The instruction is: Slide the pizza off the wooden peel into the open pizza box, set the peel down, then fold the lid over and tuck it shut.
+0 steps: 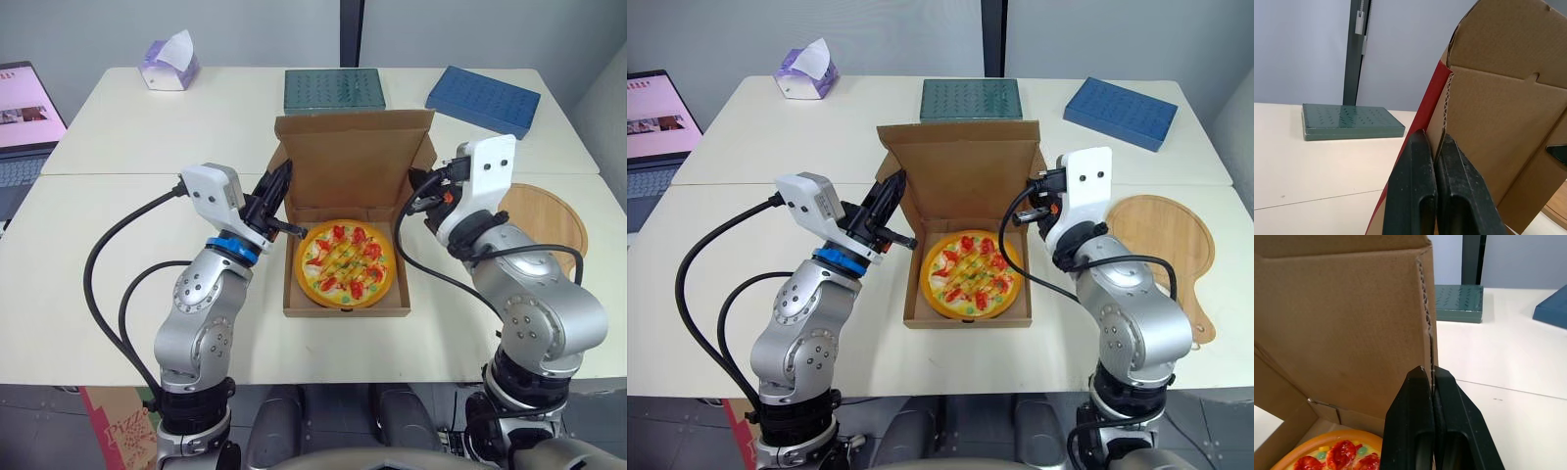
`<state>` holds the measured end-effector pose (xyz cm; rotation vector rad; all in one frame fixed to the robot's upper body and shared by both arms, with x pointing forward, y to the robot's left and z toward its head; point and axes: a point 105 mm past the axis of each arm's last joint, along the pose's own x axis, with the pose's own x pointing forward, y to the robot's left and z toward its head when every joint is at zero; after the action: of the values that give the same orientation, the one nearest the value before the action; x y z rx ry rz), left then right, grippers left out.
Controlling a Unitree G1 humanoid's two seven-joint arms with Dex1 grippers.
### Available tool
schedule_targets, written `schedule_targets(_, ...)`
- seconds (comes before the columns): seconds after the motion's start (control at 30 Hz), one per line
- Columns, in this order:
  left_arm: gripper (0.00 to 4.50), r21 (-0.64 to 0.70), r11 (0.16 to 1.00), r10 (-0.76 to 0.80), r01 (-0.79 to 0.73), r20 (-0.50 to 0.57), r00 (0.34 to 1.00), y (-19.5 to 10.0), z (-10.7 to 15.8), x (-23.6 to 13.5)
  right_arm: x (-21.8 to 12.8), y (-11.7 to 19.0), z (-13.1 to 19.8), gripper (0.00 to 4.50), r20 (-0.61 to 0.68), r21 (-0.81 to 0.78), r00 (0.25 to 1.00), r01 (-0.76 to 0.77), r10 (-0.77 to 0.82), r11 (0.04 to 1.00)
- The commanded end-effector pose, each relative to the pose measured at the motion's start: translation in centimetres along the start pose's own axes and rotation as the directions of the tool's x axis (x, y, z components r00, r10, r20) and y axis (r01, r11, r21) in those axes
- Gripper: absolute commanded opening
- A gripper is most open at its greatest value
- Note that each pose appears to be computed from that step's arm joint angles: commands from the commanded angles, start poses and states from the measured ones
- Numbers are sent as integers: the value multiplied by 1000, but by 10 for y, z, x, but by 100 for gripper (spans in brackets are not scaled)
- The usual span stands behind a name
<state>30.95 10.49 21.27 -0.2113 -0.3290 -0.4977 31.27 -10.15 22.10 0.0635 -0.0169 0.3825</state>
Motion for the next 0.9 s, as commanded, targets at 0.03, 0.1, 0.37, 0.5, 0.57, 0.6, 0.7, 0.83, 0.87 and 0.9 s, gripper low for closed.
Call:
schedule_targets(0.03, 1, -35, 975, -217, 218, 25, 976, -49, 3, 5, -1, 50, 5, 0, 8, 50, 969, -246, 246, 968)
schedule_targets(0.1, 1, -37, 977, -211, 212, 13, 977, -47, 0, 2, -2, 51, 3, 0, -4, 69, 968, -250, 251, 966)
schedule_targets(0.37, 1, -94, 976, -196, 196, 0, 981, -43, -9, -8, -6, 56, -5, 0, -22, 77, 966, -254, 256, 964)
schedule_targets(0.5, 1, -132, 971, -200, 198, 3, 980, -44, -12, -12, -8, 55, -9, 0, -31, 67, 967, -251, 253, 966)
schedule_targets(0.57, 1, -139, 969, -204, 202, -3, 979, -45, -14, -15, -8, 55, -12, 0, -38, 69, 967, -249, 252, 966)
schedule_targets(0.6, 1, -140, 969, -205, 202, -6, 979, -45, -15, -17, -9, 55, -14, 0, -42, 71, 967, -249, 253, 966)
schedule_targets(0.7, 1, -132, 971, -204, 200, -15, 979, -43, -17, -22, -11, 56, -19, 0, -56, 80, 965, -250, 254, 965)
schedule_targets(0.83, 1, -116, 974, -196, 192, -19, 980, -38, -14, -27, -14, 59, -18, 0, -47, 93, 962, -265, 270, 960)
schedule_targets(0.87, 1, -113, 975, -194, 190, -19, 981, -36, -14, -28, -15, 60, -16, 0, -40, 101, 960, -272, 277, 957)
schedule_targets(0.9, 1, -110, 976, -192, 189, -19, 981, -35, -13, -29, -15, 60, -14, 0, -29, 113, 958, -280, 285, 953)
